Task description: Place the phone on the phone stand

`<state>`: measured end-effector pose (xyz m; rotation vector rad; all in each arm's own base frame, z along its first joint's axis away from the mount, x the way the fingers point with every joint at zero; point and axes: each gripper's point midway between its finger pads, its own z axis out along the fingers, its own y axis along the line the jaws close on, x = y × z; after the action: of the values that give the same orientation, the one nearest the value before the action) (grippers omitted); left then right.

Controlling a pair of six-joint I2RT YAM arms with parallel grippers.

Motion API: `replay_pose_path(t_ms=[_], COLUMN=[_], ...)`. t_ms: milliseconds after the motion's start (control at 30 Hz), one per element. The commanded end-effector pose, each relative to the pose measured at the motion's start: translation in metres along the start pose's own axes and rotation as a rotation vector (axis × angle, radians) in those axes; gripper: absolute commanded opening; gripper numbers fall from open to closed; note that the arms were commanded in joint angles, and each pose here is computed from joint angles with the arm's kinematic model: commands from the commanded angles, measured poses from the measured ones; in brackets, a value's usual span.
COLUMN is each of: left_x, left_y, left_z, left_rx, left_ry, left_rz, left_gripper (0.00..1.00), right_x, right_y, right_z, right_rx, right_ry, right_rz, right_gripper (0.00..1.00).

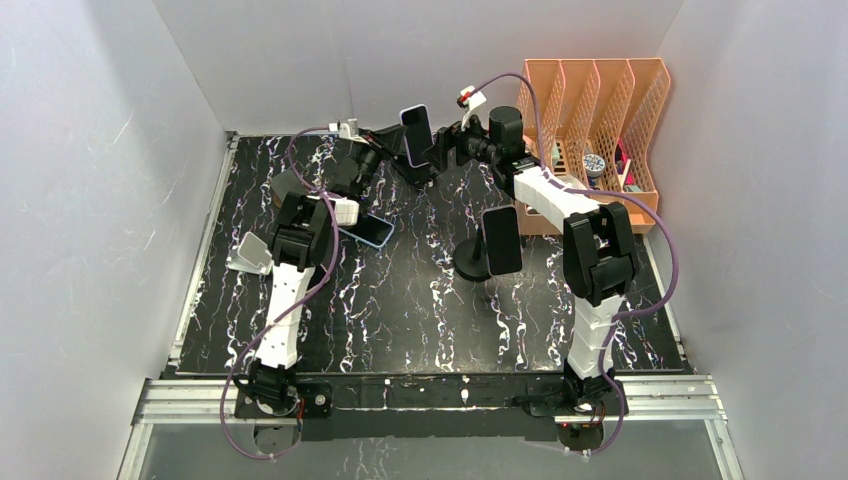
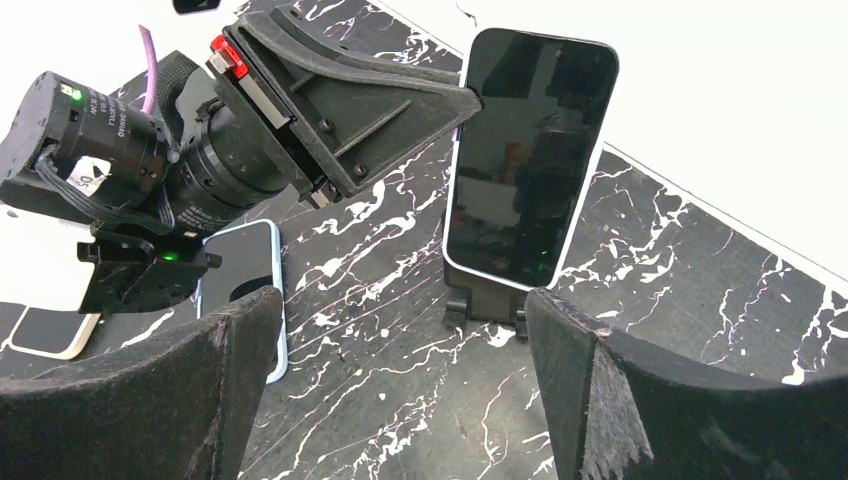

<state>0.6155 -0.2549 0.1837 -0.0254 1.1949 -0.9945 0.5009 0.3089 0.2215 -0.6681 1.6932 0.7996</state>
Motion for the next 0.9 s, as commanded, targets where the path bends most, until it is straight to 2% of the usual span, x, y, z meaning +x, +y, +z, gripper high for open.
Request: replay_pose_path(t_ms=[0,867], left_x=[-0.080,-0.048], left_y=[-0.058,-0.038], left_z=[0.010,-0.010], left_rx=[0.209,0.128], left_ry=[-0.297,-0.221], left_rz=[0.051,0.070], left_gripper=[0.00,0.00], right_x=[-0.006,0.009], right_y=[-0.003,-0.010], right_z=[-0.003,-0.003], right_rx=[-0.009,-0.021], right_ry=[-0.020,0.002], right_rz=[-0.027,0.002], right_gripper=[0.99,0.99])
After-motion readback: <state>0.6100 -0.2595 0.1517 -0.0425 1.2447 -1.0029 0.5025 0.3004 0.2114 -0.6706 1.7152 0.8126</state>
